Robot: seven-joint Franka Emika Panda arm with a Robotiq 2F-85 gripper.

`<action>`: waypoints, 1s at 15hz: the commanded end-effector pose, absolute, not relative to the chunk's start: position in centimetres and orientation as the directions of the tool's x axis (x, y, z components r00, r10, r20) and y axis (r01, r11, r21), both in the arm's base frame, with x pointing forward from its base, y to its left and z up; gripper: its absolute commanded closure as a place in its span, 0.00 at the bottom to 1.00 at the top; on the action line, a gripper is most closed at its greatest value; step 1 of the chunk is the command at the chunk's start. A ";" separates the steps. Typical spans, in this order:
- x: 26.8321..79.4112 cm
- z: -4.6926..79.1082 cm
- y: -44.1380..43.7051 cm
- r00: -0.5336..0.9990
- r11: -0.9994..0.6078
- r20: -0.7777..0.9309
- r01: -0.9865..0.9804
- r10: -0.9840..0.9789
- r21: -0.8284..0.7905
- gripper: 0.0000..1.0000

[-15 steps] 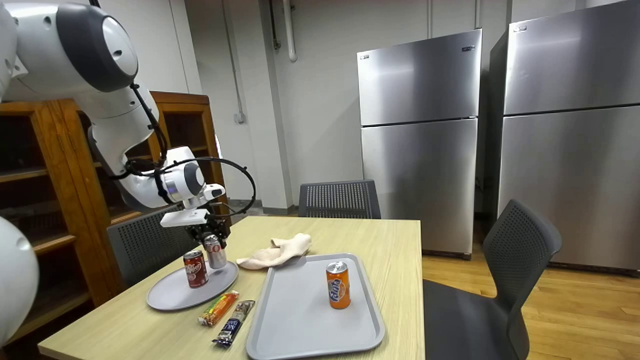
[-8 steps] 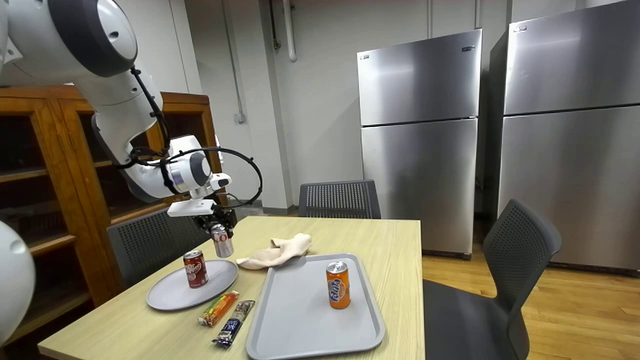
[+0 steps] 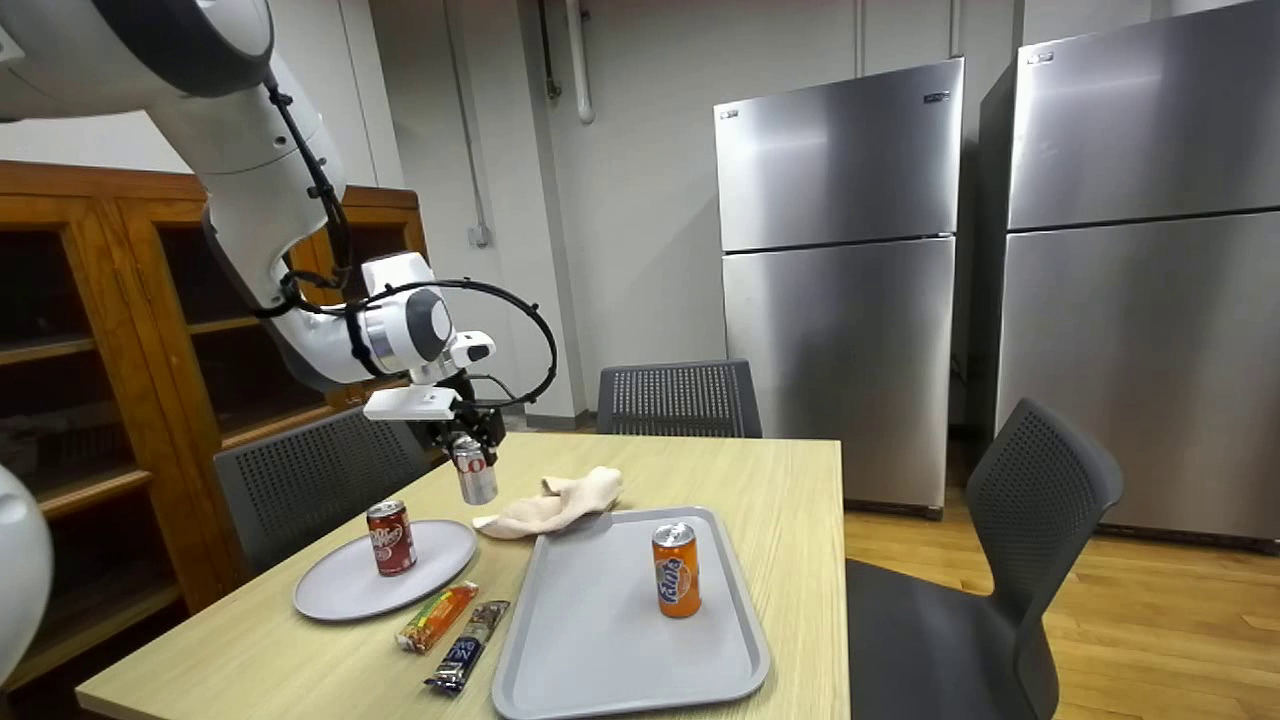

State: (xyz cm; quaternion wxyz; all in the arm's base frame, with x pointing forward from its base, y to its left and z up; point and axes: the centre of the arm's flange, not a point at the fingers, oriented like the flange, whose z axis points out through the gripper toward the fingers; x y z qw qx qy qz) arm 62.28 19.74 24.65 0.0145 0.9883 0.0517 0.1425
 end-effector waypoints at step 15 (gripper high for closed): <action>59.4 26.6 5.7 0.961 -0.993 0.251 -0.119 -0.117 -0.009 0.61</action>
